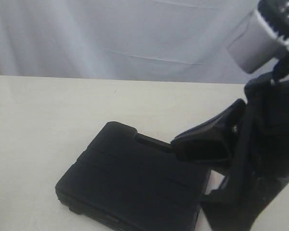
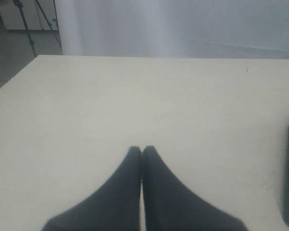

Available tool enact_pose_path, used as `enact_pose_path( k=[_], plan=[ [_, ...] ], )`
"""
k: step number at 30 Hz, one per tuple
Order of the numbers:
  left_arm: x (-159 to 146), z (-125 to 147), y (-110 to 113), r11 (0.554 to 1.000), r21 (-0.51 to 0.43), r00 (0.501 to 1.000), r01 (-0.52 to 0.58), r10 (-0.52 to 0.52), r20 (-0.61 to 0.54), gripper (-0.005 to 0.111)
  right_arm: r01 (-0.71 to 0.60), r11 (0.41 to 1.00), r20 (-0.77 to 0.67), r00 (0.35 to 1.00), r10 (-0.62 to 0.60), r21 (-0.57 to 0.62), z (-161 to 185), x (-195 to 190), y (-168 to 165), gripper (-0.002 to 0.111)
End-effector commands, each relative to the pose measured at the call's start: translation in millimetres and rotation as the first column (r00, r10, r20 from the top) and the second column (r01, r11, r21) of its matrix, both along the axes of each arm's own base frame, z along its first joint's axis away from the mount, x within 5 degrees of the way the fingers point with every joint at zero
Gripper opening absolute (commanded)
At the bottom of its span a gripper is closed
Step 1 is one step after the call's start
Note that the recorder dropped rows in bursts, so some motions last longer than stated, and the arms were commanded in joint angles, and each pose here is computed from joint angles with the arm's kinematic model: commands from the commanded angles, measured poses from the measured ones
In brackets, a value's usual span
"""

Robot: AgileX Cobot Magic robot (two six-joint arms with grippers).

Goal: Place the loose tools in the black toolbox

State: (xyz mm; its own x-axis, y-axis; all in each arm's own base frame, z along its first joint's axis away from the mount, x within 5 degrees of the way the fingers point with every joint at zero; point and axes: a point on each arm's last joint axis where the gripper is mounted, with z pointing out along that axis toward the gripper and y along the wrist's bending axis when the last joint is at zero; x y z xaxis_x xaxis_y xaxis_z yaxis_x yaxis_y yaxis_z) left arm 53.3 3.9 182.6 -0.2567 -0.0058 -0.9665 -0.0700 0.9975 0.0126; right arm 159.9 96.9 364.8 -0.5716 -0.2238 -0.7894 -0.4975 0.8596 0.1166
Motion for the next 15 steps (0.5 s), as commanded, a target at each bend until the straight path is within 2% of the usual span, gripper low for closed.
enact_pose_path(
  k=[1,7,12,15],
  plan=[
    [0,0,0,1.0,-0.005,1.0,0.003,-0.003,0.005,0.0,0.013,0.998,0.085,0.996,-0.018,0.06,-1,5,2,-0.001],
    [0,0,0,1.0,-0.005,1.0,0.003,-0.003,0.005,0.0,0.023,0.999,0.182,0.983,-0.018,-0.024,3,10,-2,-0.001],
    [0,0,0,1.0,-0.005,1.0,0.003,-0.003,0.005,0.0,0.031,0.999,0.234,0.972,-0.025,-0.022,6,13,-3,-0.001],
    [0,0,0,1.0,-0.005,1.0,0.003,-0.003,0.005,0.0,0.079,0.997,0.236,0.969,-0.072,-0.018,7,16,-12,-0.001]
  ],
)
